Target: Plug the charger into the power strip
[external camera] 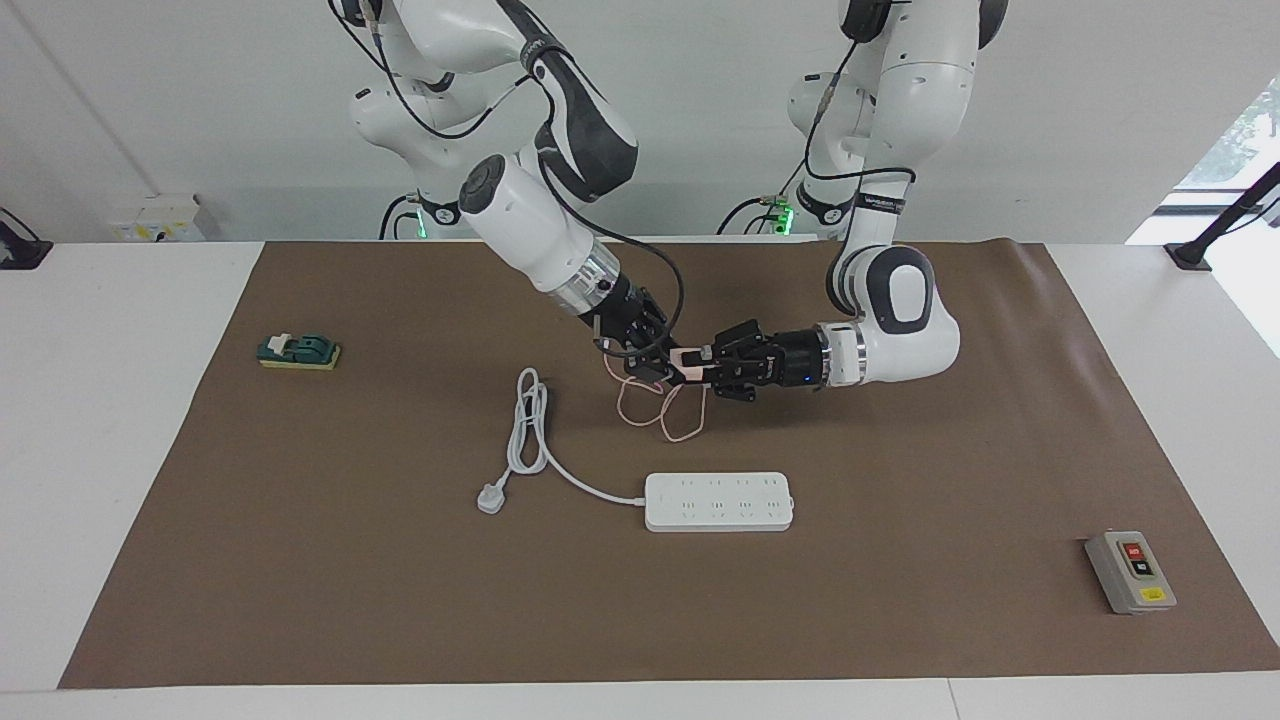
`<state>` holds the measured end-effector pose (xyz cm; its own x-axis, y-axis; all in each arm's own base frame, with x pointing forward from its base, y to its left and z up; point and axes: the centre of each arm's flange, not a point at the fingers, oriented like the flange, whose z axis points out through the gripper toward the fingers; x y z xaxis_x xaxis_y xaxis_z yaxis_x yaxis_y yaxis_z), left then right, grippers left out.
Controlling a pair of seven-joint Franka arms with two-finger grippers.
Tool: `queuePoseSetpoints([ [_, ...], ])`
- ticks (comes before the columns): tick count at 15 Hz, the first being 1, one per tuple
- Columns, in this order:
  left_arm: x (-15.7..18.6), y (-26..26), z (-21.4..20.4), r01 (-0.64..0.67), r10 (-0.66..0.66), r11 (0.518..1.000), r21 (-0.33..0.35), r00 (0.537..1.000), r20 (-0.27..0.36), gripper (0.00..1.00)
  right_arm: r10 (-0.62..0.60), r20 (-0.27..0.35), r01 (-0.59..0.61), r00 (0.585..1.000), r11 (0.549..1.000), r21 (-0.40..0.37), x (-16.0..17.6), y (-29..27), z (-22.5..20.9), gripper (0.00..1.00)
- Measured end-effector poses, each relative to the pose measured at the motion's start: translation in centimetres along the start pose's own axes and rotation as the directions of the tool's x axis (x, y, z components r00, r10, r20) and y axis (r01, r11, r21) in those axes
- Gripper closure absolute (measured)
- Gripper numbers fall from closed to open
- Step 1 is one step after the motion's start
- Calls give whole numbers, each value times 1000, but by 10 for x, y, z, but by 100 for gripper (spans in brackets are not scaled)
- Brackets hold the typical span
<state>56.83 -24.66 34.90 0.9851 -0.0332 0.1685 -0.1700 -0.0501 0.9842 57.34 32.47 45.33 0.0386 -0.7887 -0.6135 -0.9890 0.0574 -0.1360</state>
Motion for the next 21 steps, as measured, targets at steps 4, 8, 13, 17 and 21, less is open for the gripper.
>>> queuePoseSetpoints([
  [4,2,-1,-6,0,0,1000,1,1000,-9,68,16,11,-16,1000,1000,0,2,-1,1,39],
  [8,9,-3,-26,2,-1,1000,8,999,-42,68,17,11,-17,1000,1000,1,2,-1,0,0],
  [13,19,-8,-53,29,-24,998,49,995,-99,68,22,13,-22,1000,1000,14,5,-5,-7,0],
  [17,31,-12,-78,81,-58,982,168,989,-137,68,44,25,-46,999,996,79,17,-24,-46,0],
  [21,52,-4,-125,142,-97,906,399,987,-132,68,-23,24,20,999,992,128,28,-36,-77,0],
])
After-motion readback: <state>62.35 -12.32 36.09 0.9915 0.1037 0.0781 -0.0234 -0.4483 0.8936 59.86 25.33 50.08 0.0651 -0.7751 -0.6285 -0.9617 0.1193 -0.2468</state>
